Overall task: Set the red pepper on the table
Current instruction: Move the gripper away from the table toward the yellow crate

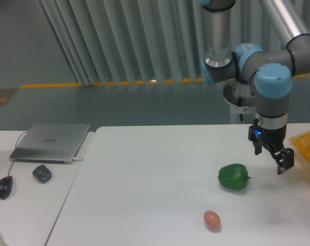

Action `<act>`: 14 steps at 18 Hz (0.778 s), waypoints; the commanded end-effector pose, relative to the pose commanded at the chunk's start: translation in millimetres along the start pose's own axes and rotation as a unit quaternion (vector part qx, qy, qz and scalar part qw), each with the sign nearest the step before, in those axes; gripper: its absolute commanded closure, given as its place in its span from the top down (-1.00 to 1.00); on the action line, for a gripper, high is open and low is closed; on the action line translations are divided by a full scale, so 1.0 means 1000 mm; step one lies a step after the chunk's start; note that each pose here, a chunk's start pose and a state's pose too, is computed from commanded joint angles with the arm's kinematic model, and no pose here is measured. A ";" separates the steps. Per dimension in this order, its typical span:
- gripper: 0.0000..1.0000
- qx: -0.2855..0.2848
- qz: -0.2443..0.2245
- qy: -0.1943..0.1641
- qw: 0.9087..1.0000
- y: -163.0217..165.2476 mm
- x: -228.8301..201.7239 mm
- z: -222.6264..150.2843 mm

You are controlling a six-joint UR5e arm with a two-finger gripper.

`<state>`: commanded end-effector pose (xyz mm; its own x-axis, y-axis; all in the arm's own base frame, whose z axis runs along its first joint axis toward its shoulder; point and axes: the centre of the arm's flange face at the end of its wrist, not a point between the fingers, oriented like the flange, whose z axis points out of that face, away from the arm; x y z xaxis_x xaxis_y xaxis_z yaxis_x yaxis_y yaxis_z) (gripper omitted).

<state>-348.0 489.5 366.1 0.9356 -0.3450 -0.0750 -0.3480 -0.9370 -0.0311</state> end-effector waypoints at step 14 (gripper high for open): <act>1.00 -0.015 0.175 0.008 0.984 0.081 -0.039 -0.004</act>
<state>-412.2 426.5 370.5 0.7600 -0.6471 -0.0606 -0.6470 -0.7621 0.0231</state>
